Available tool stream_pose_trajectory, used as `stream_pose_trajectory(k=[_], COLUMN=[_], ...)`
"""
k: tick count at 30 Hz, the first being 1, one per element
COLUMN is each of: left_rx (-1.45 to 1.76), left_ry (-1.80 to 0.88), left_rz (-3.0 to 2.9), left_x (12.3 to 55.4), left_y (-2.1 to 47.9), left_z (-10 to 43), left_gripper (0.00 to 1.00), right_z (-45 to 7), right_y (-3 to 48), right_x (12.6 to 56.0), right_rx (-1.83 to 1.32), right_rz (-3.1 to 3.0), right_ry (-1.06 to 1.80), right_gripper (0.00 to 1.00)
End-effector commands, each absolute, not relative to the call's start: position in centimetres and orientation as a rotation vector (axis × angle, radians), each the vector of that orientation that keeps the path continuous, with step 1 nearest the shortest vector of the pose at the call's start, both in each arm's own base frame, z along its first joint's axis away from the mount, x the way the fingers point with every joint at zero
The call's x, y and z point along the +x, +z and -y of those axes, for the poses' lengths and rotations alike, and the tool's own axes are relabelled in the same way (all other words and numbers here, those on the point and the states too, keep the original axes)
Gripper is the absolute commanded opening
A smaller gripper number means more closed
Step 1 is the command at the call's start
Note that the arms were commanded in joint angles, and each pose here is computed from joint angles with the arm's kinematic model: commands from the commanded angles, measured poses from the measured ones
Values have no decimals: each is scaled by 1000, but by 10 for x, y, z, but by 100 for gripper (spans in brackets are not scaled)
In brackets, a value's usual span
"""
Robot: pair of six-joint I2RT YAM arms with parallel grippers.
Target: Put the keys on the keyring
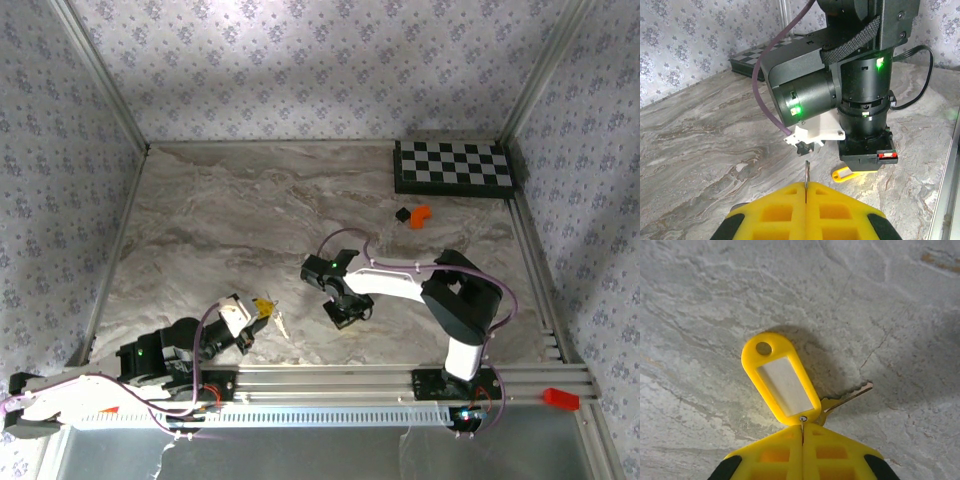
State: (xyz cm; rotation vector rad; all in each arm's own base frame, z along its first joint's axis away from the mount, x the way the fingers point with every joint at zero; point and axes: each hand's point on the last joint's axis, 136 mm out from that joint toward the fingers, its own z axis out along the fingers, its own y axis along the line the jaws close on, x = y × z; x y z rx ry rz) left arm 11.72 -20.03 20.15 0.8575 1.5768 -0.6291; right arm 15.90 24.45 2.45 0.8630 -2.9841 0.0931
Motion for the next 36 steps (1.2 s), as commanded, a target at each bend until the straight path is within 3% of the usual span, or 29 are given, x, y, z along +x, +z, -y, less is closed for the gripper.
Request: stream_pose_trajectory(k=[1, 8, 14, 23, 28, 36], left_rx=[808, 805, 824, 970, 1051, 1073], left_ry=[-645, -644, -684, -844, -936, -1017], left_rz=[-1555, -1557, -1547, -1497, -1427, -1336], left_x=[120, 120, 115, 90, 73, 61], left_y=[214, 216, 226, 243, 260, 290], left_z=[197, 197, 202, 232, 246, 255], left_gripper=[0, 0, 0, 0, 0, 0], right_z=[-244, -261, -277, -296, -298, -299], right_y=[33, 64, 118, 219, 262, 286], right_x=[162, 171, 165, 115, 77, 52], right_rx=[882, 1011, 1333, 1814, 2040, 2254], right_rz=[3017, 3149, 3243, 3035, 2707, 2495], right_ry=[54, -173, -509, -1404, -1735, -1865], right_gripper=[4, 2, 1, 4, 4, 0])
